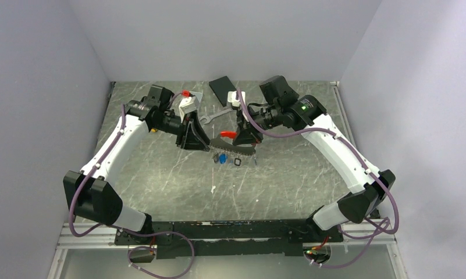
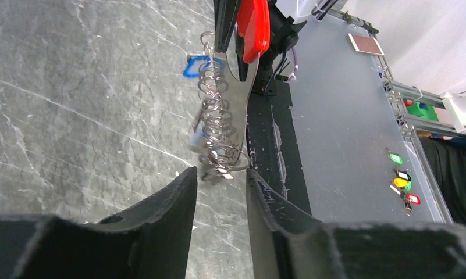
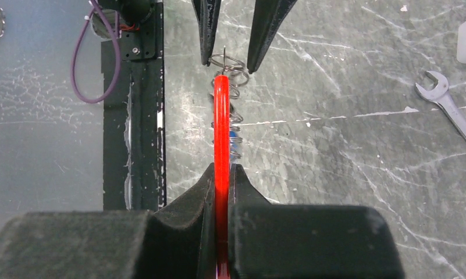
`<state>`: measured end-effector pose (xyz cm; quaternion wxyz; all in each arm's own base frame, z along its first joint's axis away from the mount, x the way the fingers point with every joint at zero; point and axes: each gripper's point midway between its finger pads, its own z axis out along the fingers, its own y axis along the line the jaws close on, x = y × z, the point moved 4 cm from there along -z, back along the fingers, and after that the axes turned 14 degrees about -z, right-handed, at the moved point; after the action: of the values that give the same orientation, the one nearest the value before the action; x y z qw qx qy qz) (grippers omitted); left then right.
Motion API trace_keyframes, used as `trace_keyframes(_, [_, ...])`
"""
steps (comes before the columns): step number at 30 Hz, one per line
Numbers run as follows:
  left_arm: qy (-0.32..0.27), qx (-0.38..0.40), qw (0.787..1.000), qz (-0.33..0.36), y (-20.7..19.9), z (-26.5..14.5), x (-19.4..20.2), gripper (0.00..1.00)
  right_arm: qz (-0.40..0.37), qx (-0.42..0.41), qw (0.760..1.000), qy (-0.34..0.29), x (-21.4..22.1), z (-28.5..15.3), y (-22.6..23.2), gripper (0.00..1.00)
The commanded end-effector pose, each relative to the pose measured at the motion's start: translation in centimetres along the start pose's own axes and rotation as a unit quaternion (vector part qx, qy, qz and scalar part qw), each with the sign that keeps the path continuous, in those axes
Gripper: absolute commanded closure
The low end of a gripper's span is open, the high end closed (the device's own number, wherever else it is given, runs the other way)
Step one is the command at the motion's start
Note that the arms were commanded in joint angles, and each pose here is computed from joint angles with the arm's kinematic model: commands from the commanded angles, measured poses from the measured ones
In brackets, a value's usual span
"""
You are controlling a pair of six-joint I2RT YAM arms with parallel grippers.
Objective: Remove the keys from the keyring
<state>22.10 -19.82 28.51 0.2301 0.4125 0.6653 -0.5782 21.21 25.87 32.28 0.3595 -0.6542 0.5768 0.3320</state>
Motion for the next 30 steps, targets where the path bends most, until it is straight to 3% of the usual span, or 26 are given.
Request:
trace_keyframes(1, [-0.009, 0.015, 0.999, 0.042, -1.4, -0.3, -0.6, 0.64, -0.012, -0.003, 1.0, -0.022, -1.0, -0.9, 0.7, 1.0])
trace_keyframes(10, [0.003, 0.005, 0.999, 0.045, -1.4, -0.5, -0.3, 0.95, -0.007, 0.006, 1.0, -0.02, -0.2, -1.3, 0.7, 1.0])
trace_keyframes(14, [0.002, 0.007, 0.999, 0.036, -1.3, -0.4, 0.0, 0.99, -0.003, 0.004, 1.0, -0.028, -0.4, -1.5, 0.7, 1.0])
trace_keyframes(15, [0.001, 0.004, 0.999, 0.036, -1.0, -0.3, -0.1, 0.94, -0.002, 0.003, 1.0, -0.031, -0.5, -1.6, 0.6, 1.0])
trace_keyframes(18, [-0.001, -0.004, 1.0, 0.025, -0.2, -0.1, 0.0, 0.64, -0.001, -0.005, 0.999, -0.041, -0.7, -1.6, 0.7, 1.0])
trace_keyframes(22, [-0.009, 0.005, 1.0, 0.018, 0.4, 0.2, -0.1, 0.45, 0.003, -0.011, 0.999, -0.047, -0.9, -1.5, 0.6, 1.0])
trace_keyframes(26, [-0.016, 0.012, 1.0, 0.012, 1.2, 0.5, -0.3, 0.37, 0.005, -0.018, 0.998, -0.056, -1.3, -1.6, 0.6, 1.0])
trace_keyframes(30, [-0.026, 0.039, 0.999, 0.008, 1.0, 0.7, -0.3, 0.37, 0.008, -0.021, 0.998, -0.06, -1.4, -1.6, 0.4, 1.0])
